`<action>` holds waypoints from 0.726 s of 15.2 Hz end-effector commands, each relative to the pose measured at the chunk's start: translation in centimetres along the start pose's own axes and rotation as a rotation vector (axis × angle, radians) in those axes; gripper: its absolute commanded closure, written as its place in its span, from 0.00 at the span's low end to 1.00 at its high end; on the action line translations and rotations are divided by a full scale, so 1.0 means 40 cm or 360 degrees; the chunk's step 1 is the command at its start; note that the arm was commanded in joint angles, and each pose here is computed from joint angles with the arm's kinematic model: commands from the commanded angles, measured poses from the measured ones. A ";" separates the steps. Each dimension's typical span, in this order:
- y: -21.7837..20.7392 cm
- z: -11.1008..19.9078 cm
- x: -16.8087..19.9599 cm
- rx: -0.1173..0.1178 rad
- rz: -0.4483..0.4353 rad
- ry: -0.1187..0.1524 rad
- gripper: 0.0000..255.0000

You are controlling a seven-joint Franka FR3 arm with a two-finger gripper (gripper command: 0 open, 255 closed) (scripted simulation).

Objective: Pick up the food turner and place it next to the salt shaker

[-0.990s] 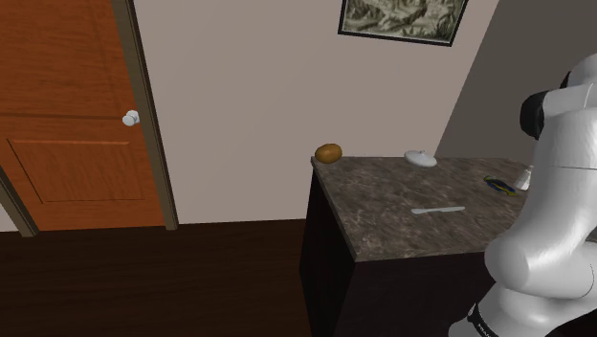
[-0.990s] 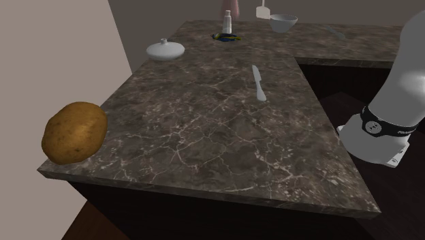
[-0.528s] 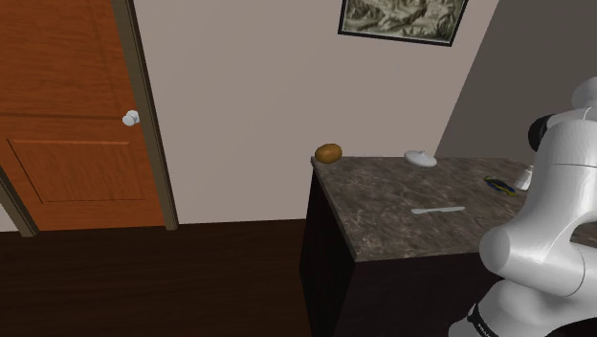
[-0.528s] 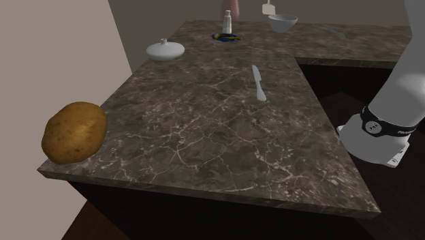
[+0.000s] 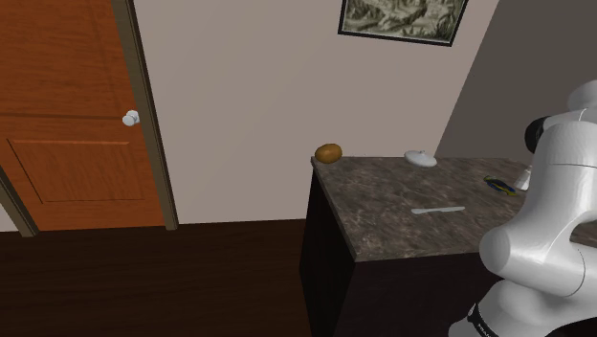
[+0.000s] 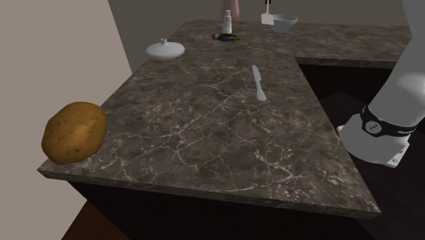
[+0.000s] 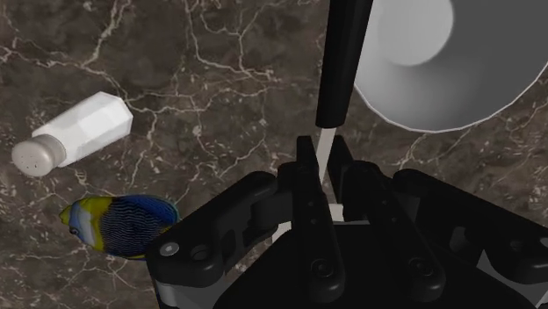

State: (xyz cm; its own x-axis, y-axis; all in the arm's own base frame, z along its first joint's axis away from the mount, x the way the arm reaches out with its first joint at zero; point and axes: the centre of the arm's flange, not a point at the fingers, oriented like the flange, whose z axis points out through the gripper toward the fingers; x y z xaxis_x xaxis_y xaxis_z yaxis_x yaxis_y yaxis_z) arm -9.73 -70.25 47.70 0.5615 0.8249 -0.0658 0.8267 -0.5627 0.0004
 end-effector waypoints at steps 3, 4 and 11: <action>0.002 0.053 0.005 0.0000 0.0000 -0.0001 1.00; 0.002 0.066 0.006 0.0000 0.0000 -0.0001 1.00; 0.002 0.159 0.012 0.0000 0.0000 -0.0001 1.00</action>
State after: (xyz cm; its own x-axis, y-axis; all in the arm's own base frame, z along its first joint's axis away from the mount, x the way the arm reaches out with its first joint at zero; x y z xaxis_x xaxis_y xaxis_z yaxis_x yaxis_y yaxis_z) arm -9.53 -70.20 41.90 0.5613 0.8250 -0.0659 0.8268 -0.5625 0.0005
